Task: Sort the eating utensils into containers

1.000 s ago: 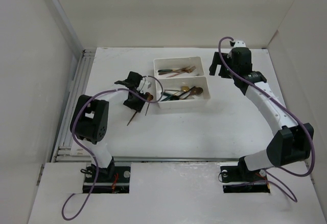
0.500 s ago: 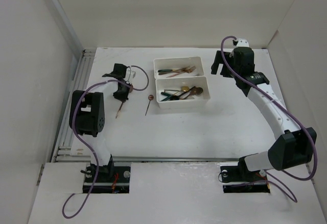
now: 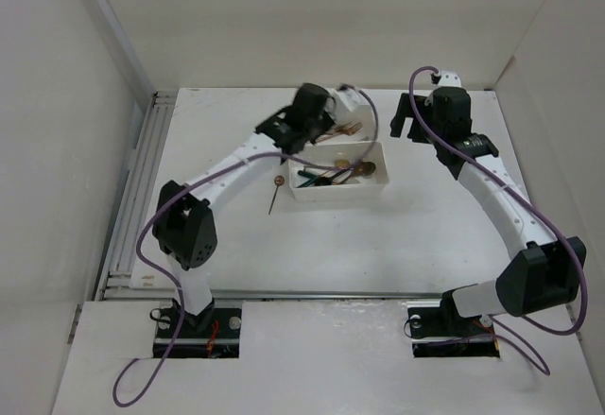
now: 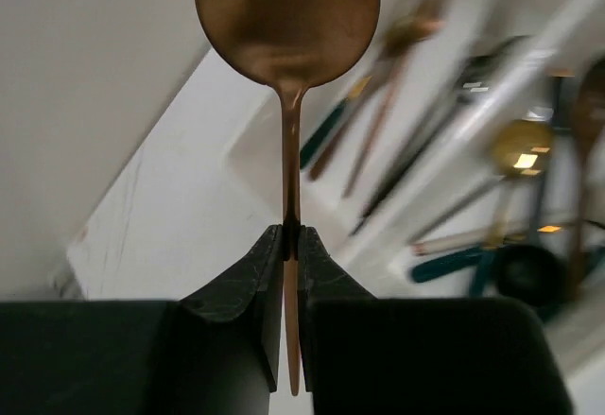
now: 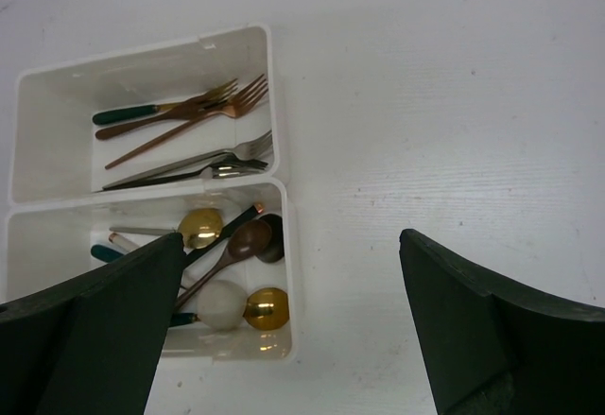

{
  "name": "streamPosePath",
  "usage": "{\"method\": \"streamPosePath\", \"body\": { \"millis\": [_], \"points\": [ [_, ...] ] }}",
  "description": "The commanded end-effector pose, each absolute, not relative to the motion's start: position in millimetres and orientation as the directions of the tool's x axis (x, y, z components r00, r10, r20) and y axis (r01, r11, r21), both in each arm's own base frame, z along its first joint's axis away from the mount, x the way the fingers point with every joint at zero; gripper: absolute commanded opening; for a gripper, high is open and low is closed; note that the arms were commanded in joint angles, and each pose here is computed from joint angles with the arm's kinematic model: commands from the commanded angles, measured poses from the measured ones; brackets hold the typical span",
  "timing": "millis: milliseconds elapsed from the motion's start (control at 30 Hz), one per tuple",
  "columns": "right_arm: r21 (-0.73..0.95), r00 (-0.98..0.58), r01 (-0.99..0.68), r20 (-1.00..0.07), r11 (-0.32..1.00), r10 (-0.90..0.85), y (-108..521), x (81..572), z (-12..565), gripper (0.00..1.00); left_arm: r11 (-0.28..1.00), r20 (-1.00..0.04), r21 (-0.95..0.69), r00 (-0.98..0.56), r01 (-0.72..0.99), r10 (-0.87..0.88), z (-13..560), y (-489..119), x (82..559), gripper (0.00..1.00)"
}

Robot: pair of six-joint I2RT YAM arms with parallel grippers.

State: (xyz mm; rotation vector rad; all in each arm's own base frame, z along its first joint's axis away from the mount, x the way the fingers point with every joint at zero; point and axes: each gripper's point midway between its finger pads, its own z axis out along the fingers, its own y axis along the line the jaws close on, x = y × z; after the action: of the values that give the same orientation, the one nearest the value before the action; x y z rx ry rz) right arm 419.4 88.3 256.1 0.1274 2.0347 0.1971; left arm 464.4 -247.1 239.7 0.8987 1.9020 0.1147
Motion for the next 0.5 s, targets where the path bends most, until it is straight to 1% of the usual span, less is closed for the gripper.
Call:
{"method": "streamPosePath", "body": {
  "millis": [0, 33, 67, 133, 167, 200, 267, 300, 400, 433, 467],
  "points": [
    [0.204, -0.389, -0.003, -0.902, 0.979, 0.187, 87.5, 413.5, 278.6, 1.00, 0.441, -0.599, 0.545, -0.037, 0.713, 0.800, 202.4, -303.2, 420.5, 0.00],
    [0.205, -0.384, -0.004, -0.904, 0.979, 0.188, 86.7, 410.2, 280.4, 1.00, 0.403, -0.569, 0.550, -0.025, 0.731, 0.822, 184.0, -307.3, 410.5, 0.00],
    [0.204, -0.370, 0.012, -0.909, 0.979, 0.194, 80.7, 409.5, 284.7, 1.00, 0.384, -0.569, 0.564, 0.007, 0.731, 0.822, 176.9, -320.6, 406.7, 0.00],
    [0.181, -0.363, 0.096, -0.909, 0.979, 0.204, 55.5, 405.0, 283.3, 1.00, 0.377, -0.570, 0.565, 0.016, 0.734, 0.822, 165.7, -326.2, 404.4, 0.00],
    [0.194, -0.362, 0.156, -0.901, 0.969, 0.239, 43.6, 404.1, 280.4, 1.00, 0.395, -0.587, 0.559, 0.012, 0.729, 0.810, 161.9, -329.5, 406.9, 0.00],
    [0.179, -0.353, 0.259, -0.897, 0.949, 0.266, 13.6, 402.3, 276.0, 1.00, 0.406, -0.596, 0.553, 0.004, 0.727, 0.803, 158.7, -329.8, 406.6, 0.00],
    [0.157, -0.408, 0.356, -0.861, 0.921, 0.304, -15.4, 398.0, 251.0, 1.00, 0.413, -0.608, 0.564, 0.021, 0.716, 0.794, 158.2, -335.8, 406.1, 0.00],
    [0.162, -0.418, 0.398, -0.844, 0.903, 0.336, -37.5, 396.5, 243.1, 1.00, 0.398, -0.591, 0.589, 0.039, 0.703, 0.806, 158.6, -336.9, 405.7, 0.00],
    [0.185, -0.456, 0.467, -0.788, 0.865, 0.415, -65.1, 393.2, 217.2, 1.00, 0.382, -0.574, 0.614, 0.059, 0.690, 0.817, 152.0, -339.4, 405.4, 0.00],
    [0.216, -0.455, 0.494, -0.761, 0.842, 0.463, -81.6, 389.6, 207.5, 1.00, 0.368, -0.568, 0.619, 0.072, 0.693, 0.820, 152.2, -342.9, 402.6, 0.01],
    [0.240, -0.449, 0.508, -0.746, 0.827, 0.492, -88.7, 389.1, 204.0, 1.00, 0.368, -0.568, 0.620, 0.073, 0.693, 0.820, 152.2, -343.0, 402.5, 0.08]
  ]
}}
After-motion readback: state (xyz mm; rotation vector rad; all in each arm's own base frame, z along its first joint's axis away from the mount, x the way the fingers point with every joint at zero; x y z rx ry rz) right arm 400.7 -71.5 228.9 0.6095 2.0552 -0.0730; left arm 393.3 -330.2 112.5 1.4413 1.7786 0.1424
